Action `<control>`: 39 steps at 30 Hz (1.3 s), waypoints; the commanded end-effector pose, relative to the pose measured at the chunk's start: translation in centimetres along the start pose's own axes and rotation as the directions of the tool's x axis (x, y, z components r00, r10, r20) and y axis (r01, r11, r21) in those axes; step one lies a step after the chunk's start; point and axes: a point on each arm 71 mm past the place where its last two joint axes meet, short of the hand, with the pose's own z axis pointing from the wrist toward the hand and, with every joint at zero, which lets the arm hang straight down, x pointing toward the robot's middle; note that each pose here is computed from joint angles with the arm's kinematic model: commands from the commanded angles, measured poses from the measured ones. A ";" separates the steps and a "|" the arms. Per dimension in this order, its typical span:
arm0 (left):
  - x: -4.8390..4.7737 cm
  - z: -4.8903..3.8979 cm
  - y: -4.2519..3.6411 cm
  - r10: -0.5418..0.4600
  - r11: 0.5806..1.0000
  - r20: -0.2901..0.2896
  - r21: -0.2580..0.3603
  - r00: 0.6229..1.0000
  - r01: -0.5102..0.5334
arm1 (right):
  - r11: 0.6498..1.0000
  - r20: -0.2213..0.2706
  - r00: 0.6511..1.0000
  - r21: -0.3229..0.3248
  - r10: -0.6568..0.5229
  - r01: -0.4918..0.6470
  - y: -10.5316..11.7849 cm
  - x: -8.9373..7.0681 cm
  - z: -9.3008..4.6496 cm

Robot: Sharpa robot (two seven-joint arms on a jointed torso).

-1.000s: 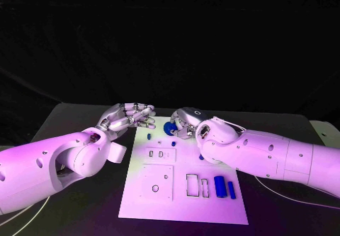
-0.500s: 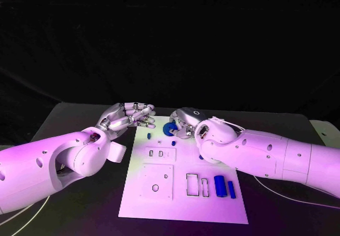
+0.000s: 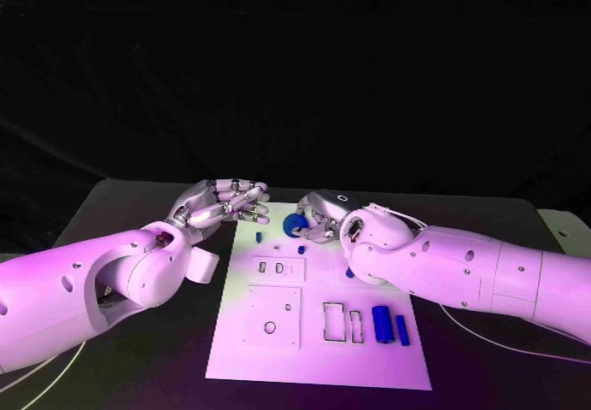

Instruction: Assemble the parts on the task board

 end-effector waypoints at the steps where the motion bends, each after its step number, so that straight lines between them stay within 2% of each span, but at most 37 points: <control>1: 0.12 0.02 -0.08 -0.006 1.000 -0.005 0.006 1.000 0.006 | 1.000 -0.053 0.999 0.013 -0.003 0.004 -0.3 0.4 -0.1; 13: 0.02 0.01 -0.08 -0.006 1.000 0.000 0.005 1.000 0.006 | 1.000 -0.045 0.999 0.025 0.013 -0.012 -0.7 0.2 -0.3; 19: -0.08 0.02 -0.06 -0.005 1.000 0.003 0.005 1.000 0.005 | 0.999 0.017 0.999 0.019 0.032 -0.032 -1.0 -0.3 -0.6; 22: -0.18 0.02 -0.04 -0.005 1.000 0.006 0.006 1.000 0.005 | 0.998 0.072 0.995 0.002 0.067 -0.067 -1.4 -0.9 -1.0; 25: -0.41 0.05 0.03 -0.006 1.000 0.011 0.005 1.000 0.006 | 0.993 0.119 0.986 -0.020 0.118 -0.116 -2.0 -1.6 -1.7; 28: -0.83 0.11 0.16 -0.003 1.000 0.021 0.006 1.000 0.003 | 0.979 0.141 0.969 -0.049 0.205 -0.200 -3.0 -2.4 -2.8; 30: -1.13 0.17 0.27 -0.002 1.000 0.026 0.008 1.000 0.001 | 0.962 0.127 0.954 -0.068 0.273 -0.266 -3.9 -3.1 -3.5; 34: -1.69 0.34 0.52 0.003 1.000 0.027 0.015 1.000 -0.003 | 0.911 0.040 0.913 -0.102 0.406 -0.400 -6.5 -4.1 -5.3; 39: -1.92 0.44 0.75 0.014 1.000 0.010 0.021 1.000 -0.014 | 0.874 0.004 0.876 -0.068 0.482 -0.481 -10.2 -5.1 -7.5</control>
